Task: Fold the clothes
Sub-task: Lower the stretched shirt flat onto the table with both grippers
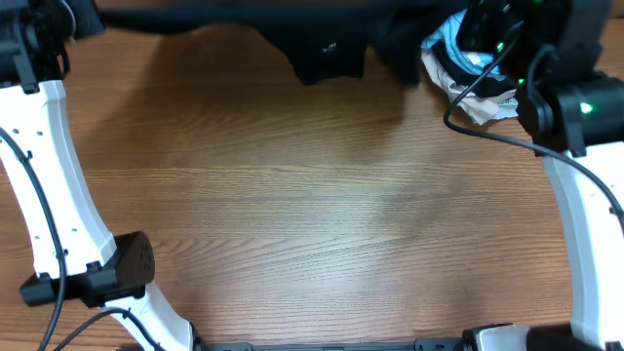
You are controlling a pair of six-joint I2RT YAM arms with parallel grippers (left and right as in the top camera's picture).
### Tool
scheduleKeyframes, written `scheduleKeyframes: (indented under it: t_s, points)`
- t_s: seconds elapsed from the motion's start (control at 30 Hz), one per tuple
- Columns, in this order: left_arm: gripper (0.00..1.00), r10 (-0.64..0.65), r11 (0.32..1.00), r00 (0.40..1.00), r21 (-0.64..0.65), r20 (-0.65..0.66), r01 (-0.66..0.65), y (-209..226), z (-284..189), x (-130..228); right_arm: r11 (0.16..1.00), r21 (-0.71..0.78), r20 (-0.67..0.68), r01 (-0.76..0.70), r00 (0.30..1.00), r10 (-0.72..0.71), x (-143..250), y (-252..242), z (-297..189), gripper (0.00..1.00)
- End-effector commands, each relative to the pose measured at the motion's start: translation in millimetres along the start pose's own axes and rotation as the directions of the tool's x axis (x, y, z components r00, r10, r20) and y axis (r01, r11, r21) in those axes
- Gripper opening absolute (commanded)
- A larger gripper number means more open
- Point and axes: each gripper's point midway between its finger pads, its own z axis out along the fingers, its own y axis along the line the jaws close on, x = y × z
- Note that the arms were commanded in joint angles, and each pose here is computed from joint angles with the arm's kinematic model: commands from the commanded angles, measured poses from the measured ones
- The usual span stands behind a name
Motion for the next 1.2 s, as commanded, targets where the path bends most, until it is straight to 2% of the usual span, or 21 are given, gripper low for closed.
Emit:
scheduleKeyframes:
  t_s: [0.0, 0.13, 0.3, 0.57, 0.8, 1.03, 1.17]
  points:
    - [0.04, -0.001, 0.999, 0.970, -0.048, -0.242, -0.010, 6, 47, 52, 1.000, -0.011, -0.212, -0.011, 0.977, 0.009, 50, -4, 32, 0.04]
    - [0.04, -0.024, 0.996, 0.883, -0.089, -0.469, -0.020, 10, 69, 107, 0.997, -0.006, -0.423, -0.082, 0.903, 0.072, 107, -5, 46, 0.04]
    - [0.04, -0.047, 0.999, 0.829, -0.043, -0.558, 0.027, -3, 84, 132, 0.988, -0.007, -0.545, -0.156, 0.829, 0.127, 148, -1, 47, 0.04]
    - [0.04, -0.040, 0.999, 0.805, -0.019, -0.592, 0.035, -7, 74, 144, 0.985, 0.034, -0.641, -0.168, 0.753, 0.150, 176, -4, 28, 0.04]
    - [0.04, -0.038, 0.999, 0.799, -0.020, -0.600, 0.033, -3, 49, 152, 0.986, 0.029, -0.648, -0.162, 0.748, 0.142, 181, 1, -3, 0.04]
    - [0.05, -0.043, 0.999, 0.819, -0.017, -0.572, 0.041, 0, 20, 151, 0.981, 0.052, -0.651, -0.189, 0.738, 0.177, 207, -4, -19, 0.04]
    - [0.04, -0.054, 0.999, 0.809, -0.029, -0.585, 0.046, 4, 6, 162, 0.975, 0.075, -0.663, -0.209, 0.720, 0.205, 228, -9, -31, 0.04]
